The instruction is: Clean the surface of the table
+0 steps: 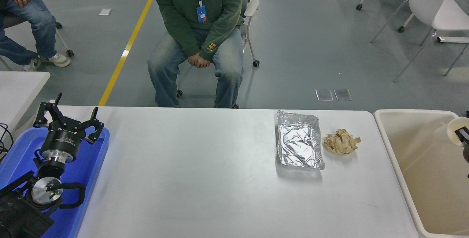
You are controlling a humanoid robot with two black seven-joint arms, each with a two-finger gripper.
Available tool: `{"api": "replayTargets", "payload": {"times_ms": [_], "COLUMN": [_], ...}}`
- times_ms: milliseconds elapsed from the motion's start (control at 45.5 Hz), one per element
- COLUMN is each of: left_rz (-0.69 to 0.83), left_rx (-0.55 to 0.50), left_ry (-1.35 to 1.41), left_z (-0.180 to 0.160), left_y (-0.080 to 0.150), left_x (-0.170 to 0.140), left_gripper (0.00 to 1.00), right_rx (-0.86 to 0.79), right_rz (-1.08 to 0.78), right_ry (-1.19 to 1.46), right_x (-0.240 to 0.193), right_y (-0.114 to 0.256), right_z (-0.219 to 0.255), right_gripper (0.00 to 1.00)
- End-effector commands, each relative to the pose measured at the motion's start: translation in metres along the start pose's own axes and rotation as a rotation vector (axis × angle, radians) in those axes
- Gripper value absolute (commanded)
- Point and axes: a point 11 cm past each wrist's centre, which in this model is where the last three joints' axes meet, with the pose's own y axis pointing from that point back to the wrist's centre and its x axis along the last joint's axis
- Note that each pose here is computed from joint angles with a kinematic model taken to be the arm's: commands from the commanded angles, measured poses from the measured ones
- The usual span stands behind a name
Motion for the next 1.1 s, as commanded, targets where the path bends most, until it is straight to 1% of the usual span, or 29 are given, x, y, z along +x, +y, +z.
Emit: {"api": "replayTargets", "payload": {"times_ms": [0, 198, 615, 637, 659, 725, 769, 791, 1077], "left_rz": [0.000, 0.000, 0.000, 0.000, 0.000, 0.000, 0.000, 0.000, 0.000], "left_rx": [0.000, 0.000, 0.000, 0.000, 0.000, 0.000, 0.000, 0.000, 0.000], "left_ry": [0.000, 0.000, 0.000, 0.000, 0.000, 0.000, 0.000, 0.000, 0.000], "left_z": [0.000, 0.000, 0.000, 0.000, 0.000, 0.000, 0.000, 0.000, 0.000], "left_y": [0.000, 0.000, 0.000, 0.000, 0.000, 0.000, 0.000, 0.000, 0.000], "left_x": [0.000, 0.000, 0.000, 0.000, 0.000, 0.000, 0.000, 0.000, 0.000], "left_gripper": [1.00, 1.00, 1.00, 1.00, 1.00, 1.00, 1.00, 1.00, 1.00], "right_rx": [0.004, 0.001, -0.001, -0.001, -0.001, 0.000, 0.003, 0.004, 0.011], "right_rz": [0.060, 0.077, 0.080, 0.085, 0.091, 0.115, 0.133, 0.133, 0.143], "right_ry": [0.017, 0.002, 0.000, 0.000, 0.000, -0.001, -0.005, -0.004, -0.014], "right_x": [-0.018, -0.017, -0.029, -0.029, -0.028, -0.024, -0.021, -0.020, -0.017], "right_y": [0.002, 0.002, 0.004, 0.004, 0.004, 0.004, 0.004, 0.004, 0.004], "right_z": [-0.003, -0.003, -0.002, -0.002, -0.003, -0.003, -0.005, -0.006, -0.010], "right_gripper": [0.00, 0.00, 0.00, 0.06, 0.17, 0.64, 0.90, 1.00, 1.00]}}
